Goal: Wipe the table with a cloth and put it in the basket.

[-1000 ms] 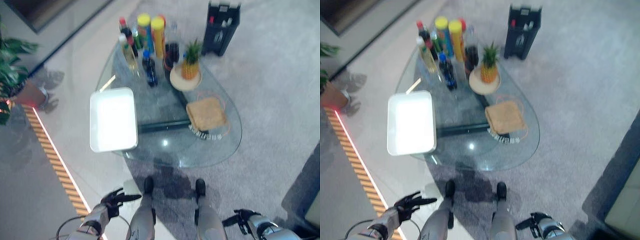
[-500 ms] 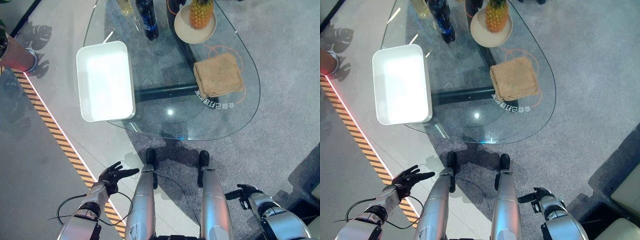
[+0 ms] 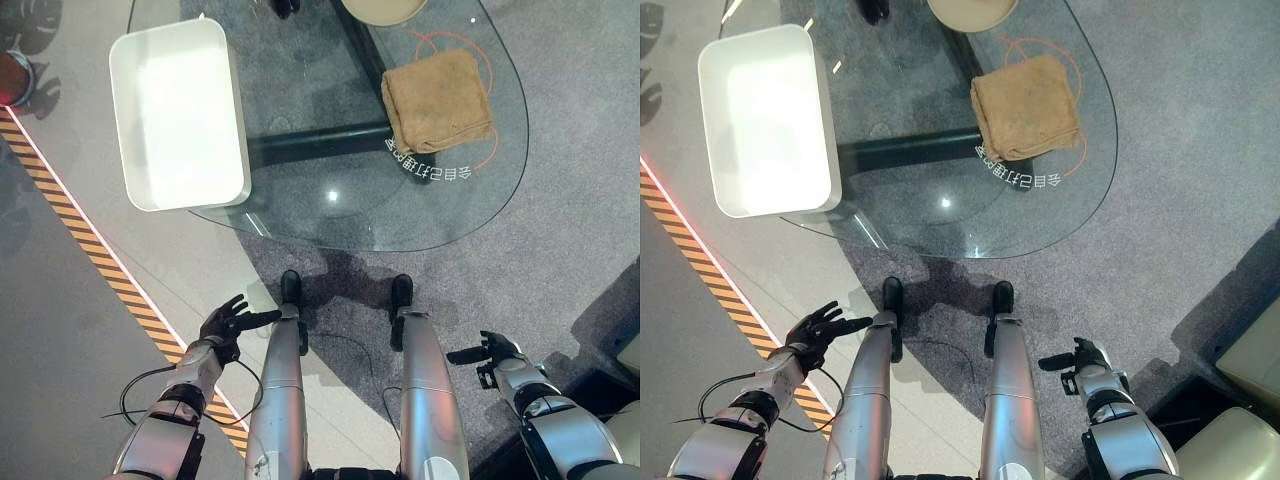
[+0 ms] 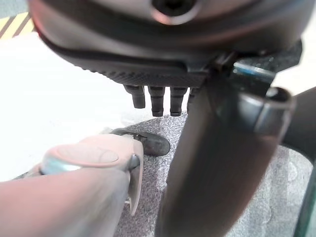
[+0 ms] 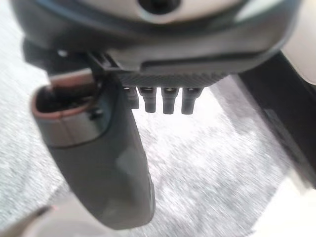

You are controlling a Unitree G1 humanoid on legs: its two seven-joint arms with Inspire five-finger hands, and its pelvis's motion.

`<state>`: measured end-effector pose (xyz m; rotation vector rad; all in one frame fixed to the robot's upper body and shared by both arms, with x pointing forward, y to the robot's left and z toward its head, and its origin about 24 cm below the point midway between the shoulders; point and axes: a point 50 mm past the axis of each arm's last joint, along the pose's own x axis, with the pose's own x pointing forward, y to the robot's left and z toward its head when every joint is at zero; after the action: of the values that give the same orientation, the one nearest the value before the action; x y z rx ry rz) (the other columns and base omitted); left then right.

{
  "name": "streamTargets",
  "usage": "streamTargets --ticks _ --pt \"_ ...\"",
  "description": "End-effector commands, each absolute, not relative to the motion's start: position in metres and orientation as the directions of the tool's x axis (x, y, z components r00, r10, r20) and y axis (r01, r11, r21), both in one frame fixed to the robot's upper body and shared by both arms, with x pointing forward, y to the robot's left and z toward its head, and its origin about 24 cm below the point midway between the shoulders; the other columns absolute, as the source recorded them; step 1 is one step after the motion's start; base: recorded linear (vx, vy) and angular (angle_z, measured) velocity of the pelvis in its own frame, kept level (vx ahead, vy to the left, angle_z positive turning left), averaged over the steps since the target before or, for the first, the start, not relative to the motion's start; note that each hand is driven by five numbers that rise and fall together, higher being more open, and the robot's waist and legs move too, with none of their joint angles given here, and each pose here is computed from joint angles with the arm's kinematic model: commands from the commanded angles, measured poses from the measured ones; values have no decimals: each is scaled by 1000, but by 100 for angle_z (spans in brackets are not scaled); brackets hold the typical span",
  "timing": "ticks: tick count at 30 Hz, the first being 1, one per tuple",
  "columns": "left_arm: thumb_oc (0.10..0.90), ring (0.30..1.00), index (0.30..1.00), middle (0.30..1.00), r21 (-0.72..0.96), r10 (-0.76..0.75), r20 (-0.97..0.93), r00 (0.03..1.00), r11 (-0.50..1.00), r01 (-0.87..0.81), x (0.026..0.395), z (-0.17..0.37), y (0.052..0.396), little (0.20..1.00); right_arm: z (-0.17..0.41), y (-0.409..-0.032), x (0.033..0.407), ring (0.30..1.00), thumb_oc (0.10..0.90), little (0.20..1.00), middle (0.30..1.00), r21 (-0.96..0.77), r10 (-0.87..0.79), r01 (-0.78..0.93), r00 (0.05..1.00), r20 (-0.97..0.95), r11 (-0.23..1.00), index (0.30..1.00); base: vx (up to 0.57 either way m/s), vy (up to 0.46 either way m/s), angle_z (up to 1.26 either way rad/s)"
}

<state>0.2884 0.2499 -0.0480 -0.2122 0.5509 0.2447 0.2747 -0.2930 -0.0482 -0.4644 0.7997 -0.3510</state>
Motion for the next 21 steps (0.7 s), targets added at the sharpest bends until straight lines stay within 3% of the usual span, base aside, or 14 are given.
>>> streamTargets --ticks 1,5,9,17,21 --pt "800 900 900 900 -95 263 -538 801 925 -367 268 -55 275 900 -41 -326 258 900 800 900 900 -580 -592 258 623 -511 772 900 0 0 0" --pt "800 900 900 900 -99 256 -539 803 927 -362 267 -56 274 900 -25 -335 266 900 800 900 900 -545 -629 372 654 -421 752 900 0 0 0" --pt "800 900 900 900 -89 269 -530 804 926 -368 263 -57 278 900 22 -356 285 900 800 900 900 -497 -715 563 673 -186 660 900 5 -10 0" --pt "800 900 900 900 -78 272 -517 811 929 -362 259 -56 283 900 164 -377 326 900 800 900 900 -303 -767 813 575 283 498 900 3 -1 -1" --pt "800 900 900 900 -86 266 -514 815 930 -358 261 -55 283 900 208 -371 335 900 800 900 900 -238 -748 847 532 398 475 900 -2 41 0"
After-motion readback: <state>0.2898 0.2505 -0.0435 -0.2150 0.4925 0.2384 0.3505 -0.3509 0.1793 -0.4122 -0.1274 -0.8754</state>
